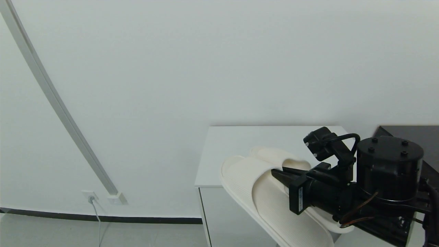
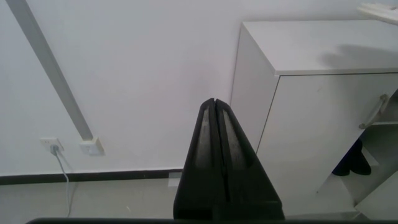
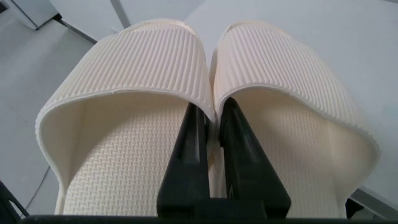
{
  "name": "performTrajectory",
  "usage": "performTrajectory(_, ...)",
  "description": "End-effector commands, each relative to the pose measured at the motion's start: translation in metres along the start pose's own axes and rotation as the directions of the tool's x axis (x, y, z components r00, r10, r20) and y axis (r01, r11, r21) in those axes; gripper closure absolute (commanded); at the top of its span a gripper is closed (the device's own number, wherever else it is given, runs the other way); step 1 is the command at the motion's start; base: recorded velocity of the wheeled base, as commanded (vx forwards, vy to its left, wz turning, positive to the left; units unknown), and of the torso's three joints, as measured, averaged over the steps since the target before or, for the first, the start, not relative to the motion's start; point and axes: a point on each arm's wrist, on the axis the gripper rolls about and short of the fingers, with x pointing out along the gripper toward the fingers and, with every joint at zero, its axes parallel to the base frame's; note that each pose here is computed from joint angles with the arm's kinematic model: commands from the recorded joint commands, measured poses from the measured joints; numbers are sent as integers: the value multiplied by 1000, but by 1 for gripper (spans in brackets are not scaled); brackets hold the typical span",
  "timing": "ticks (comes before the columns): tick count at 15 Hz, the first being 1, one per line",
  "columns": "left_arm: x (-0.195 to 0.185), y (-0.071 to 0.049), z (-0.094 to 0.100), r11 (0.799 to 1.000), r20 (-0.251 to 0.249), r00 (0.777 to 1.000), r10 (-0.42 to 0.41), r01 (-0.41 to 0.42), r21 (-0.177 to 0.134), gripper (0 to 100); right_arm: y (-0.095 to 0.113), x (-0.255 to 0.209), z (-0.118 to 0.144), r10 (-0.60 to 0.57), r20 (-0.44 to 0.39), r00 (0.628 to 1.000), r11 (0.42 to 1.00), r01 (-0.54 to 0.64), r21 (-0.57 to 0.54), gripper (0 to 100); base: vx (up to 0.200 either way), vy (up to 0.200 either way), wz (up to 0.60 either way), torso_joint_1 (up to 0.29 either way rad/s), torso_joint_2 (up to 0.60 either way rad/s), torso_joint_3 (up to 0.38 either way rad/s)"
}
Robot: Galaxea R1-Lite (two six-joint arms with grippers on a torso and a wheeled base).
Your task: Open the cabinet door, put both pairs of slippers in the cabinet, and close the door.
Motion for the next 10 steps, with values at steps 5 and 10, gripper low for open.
performTrajectory(5,0,0,0,1000,-1,1000,-1,1,0,100,3,-1,-1,12,-3,1000,1000,-12,-3,100,-160,0,0,7,4,1)
performTrajectory(10,0,0,0,1000,-1,1000,0,0,0,100,4,-2,-2,14,-6,1000,1000,-14,-5,100,-200,0,0,-3,-1,6)
